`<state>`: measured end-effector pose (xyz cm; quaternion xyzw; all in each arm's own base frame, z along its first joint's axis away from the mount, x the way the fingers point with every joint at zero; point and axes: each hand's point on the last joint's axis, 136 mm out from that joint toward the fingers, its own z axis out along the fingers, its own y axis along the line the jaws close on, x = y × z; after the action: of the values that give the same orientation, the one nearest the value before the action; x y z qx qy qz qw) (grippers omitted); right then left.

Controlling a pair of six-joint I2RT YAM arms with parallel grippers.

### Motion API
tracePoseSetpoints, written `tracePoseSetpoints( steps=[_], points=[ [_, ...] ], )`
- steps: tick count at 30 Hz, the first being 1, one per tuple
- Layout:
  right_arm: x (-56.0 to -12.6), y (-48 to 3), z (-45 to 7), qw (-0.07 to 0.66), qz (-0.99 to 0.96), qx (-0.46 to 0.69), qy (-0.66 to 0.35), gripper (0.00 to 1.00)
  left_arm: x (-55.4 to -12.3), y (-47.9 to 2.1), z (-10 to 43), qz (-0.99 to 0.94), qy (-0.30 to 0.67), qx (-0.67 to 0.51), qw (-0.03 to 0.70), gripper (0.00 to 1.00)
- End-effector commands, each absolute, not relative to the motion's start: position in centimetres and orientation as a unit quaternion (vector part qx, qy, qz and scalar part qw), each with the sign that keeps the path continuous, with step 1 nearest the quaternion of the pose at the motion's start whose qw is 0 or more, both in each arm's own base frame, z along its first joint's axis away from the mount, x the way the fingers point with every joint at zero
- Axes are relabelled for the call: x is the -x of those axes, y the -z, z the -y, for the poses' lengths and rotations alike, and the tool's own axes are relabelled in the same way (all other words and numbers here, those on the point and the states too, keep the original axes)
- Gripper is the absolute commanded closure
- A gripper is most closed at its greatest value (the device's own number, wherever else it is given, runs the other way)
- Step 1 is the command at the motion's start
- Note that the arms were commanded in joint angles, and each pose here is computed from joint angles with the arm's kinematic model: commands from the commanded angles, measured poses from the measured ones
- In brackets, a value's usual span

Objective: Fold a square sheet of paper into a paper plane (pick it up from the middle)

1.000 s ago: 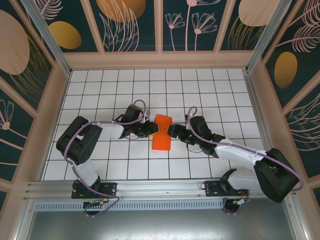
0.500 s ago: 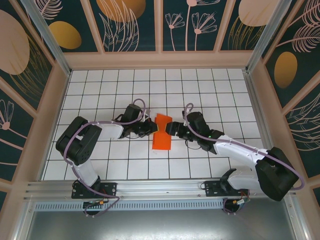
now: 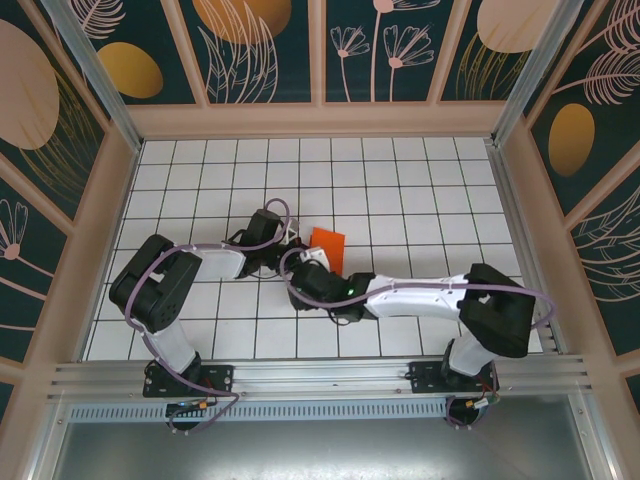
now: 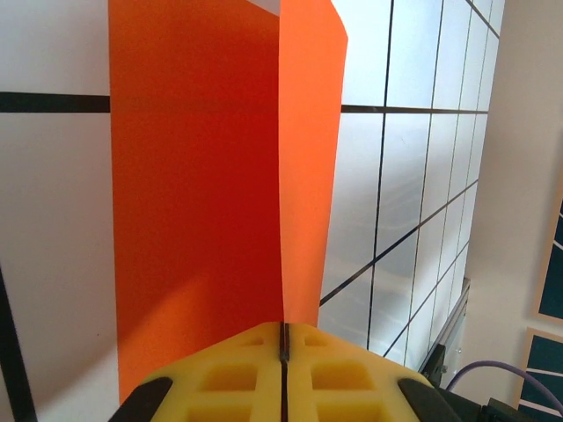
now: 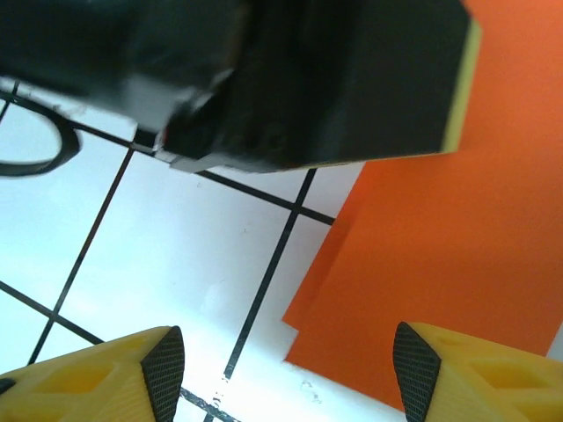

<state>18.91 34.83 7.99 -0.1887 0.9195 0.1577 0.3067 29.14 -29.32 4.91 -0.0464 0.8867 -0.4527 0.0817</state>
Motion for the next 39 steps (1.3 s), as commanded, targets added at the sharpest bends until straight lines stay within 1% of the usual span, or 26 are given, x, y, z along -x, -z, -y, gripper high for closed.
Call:
tracePoseSetpoints(
  steps=[1,5,8,14,17,22,28,31,34,37,39],
  points=[
    [-19.6,-8.5,-33.7,0.352,-0.912,0.192,-0.083,0.32,-29.5,-6.1,29.4,-0.882,0.46,0.038,0.092,0.92],
    [-19.5,-7.7,-33.3,0.354,-0.914,0.194,-0.053,0.32,-29.5,-6.2,29.4,-0.882,0.46,0.038,0.093,0.92],
    [-19.4,-8.2,-33.4,0.366,-0.91,0.19,-0.042,0.32,-29.4,-6.0,29.4,-0.883,0.459,0.039,0.089,0.92],
    [-19.5,-8.3,-33.0,0.369,-0.91,0.172,-0.074,0.32,-29.2,-5.8,29.2,-0.886,0.453,0.04,0.085,0.91],
    [-19.4,-7.8,-32.8,0.355,-0.915,0.176,-0.073,0.34,-29.2,-5.7,29.1,-0.887,0.451,0.041,0.087,0.91],
    [-19.6,-7.8,-32.2,0.349,-0.919,0.174,-0.061,0.33,-29.0,-5.6,29.2,-0.887,0.453,0.039,0.083,0.91],
    [-20.1,-9.7,-32.3,0.357,-0.915,0.16,-0.1,0.32,-28.9,-5.5,29.0,-0.888,0.451,0.041,0.083,0.91],
    [-20.2,-10.5,-32.7,0.366,-0.909,0.158,-0.119,0.32,-28.9,-5.5,29.1,-0.888,0.451,0.039,0.082,0.91],
    [-20.2,-11.6,-33.5,0.386,-0.898,0.166,-0.133,0.34,-29.0,-5.5,29.0,-0.888,0.45,0.043,0.082,0.91],
    [-20.1,-13.1,-34.0,0.425,-0.878,0.175,-0.134,0.34,-28.9,-5.4,29.0,-0.888,0.45,0.043,0.083,0.91],
    [-20.0,-13.1,-34.2,0.431,-0.871,0.192,-0.136,0.32,-28.9,-5.1,28.8,-0.889,0.447,0.047,0.084,0.91]
  ],
)
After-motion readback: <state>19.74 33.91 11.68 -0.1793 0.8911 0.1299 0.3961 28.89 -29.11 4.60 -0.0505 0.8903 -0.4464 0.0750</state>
